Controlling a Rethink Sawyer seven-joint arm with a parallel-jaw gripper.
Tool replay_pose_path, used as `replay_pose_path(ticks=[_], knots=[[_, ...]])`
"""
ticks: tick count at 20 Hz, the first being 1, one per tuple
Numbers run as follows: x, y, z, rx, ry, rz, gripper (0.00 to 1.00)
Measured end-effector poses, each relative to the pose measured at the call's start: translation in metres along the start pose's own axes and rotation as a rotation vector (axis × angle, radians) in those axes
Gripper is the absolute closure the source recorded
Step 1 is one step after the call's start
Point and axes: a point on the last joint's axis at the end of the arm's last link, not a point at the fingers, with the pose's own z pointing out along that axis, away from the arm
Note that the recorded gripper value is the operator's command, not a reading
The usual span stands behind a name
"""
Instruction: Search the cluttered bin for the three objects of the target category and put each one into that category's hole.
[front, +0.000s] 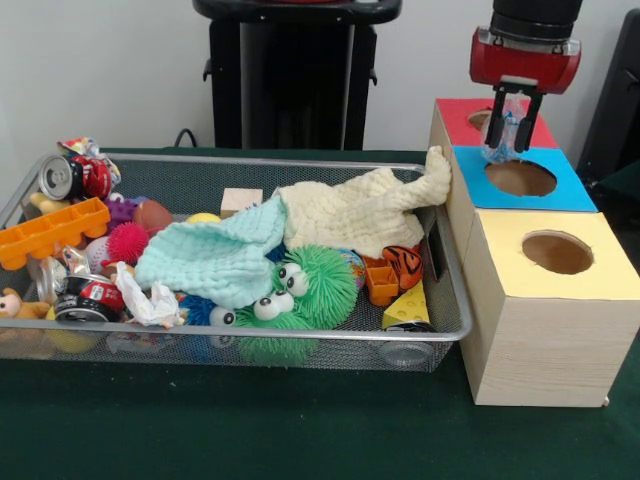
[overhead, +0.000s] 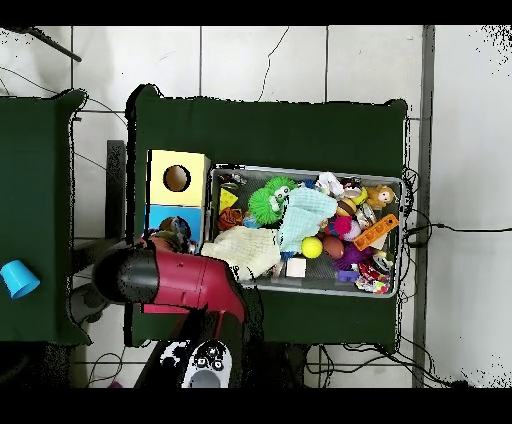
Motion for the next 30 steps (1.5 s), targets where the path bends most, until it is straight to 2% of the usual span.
replay_pose_path(ticks=[19, 30], knots=[[-0.02, 0.006, -0.005, -0.006, -0.035, 0.03, 1.0], [-0.015, 0.017, -0.007, -0.015, -0.036, 0.026, 1.0]])
